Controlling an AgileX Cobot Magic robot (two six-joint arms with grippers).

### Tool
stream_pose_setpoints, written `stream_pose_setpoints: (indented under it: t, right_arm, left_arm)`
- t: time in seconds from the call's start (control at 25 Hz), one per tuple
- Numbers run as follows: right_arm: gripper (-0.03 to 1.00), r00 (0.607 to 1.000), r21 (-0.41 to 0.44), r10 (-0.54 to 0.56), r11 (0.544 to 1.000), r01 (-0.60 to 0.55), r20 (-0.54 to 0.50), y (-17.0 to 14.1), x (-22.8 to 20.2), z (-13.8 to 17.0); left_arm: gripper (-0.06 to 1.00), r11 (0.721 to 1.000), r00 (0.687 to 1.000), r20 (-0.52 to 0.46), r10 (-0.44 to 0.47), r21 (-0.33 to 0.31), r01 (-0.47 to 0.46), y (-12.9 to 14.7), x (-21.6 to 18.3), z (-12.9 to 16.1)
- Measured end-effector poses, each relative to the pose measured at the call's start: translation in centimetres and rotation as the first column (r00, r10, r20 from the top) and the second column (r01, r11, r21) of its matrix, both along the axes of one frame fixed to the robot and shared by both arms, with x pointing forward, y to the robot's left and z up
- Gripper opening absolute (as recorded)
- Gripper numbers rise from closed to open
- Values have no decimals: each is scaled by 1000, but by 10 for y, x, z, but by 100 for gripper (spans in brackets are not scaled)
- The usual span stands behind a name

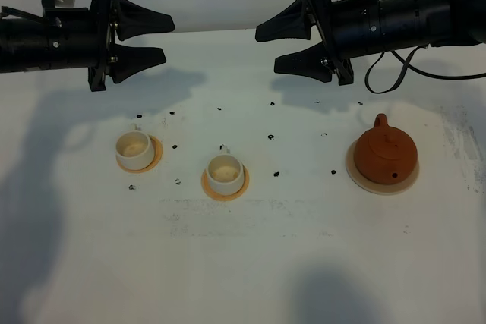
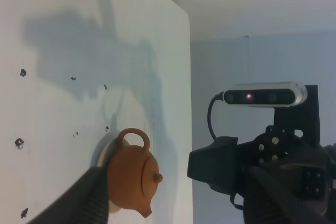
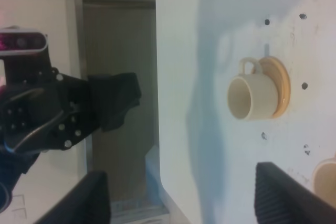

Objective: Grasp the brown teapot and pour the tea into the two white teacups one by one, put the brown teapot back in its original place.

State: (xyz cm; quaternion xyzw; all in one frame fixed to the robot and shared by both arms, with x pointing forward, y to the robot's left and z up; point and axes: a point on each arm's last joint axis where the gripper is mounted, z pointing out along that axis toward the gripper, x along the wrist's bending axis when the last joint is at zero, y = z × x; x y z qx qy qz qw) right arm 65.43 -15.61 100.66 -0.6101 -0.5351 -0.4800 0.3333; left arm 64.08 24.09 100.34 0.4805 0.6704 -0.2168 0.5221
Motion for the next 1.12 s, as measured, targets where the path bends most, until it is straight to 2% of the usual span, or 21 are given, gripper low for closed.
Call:
stream_pose_setpoints:
  t: [0.36, 0.68, 0.8, 0.88, 1.12]
  right_arm:
    - [59, 1000, -4, 10, 1000, -9, 17, 0, 0, 0]
    - [58, 993, -29, 43, 999, -40, 108, 0, 0, 0]
    - [56, 989, -38, 54, 998, -49, 138, 0, 0, 1]
    - [55, 984, -53, 67, 997, -59, 166, 0, 2, 5]
    - [54, 953, -134, 134, 986, -100, 273, 1, 11, 35]
  left_arm:
    - [55, 1000, 1000, 10, -4, 6, 4, 0, 0, 0]
    - [51, 995, 990, 126, -63, 83, 53, 0, 0, 0]
    - [50, 987, 975, 203, -89, 146, 59, 1, -2, 8]
    - [50, 976, 960, 261, -105, 212, 49, 3, -5, 20]
    - [50, 904, 913, 370, -172, 427, -3, 11, -22, 58]
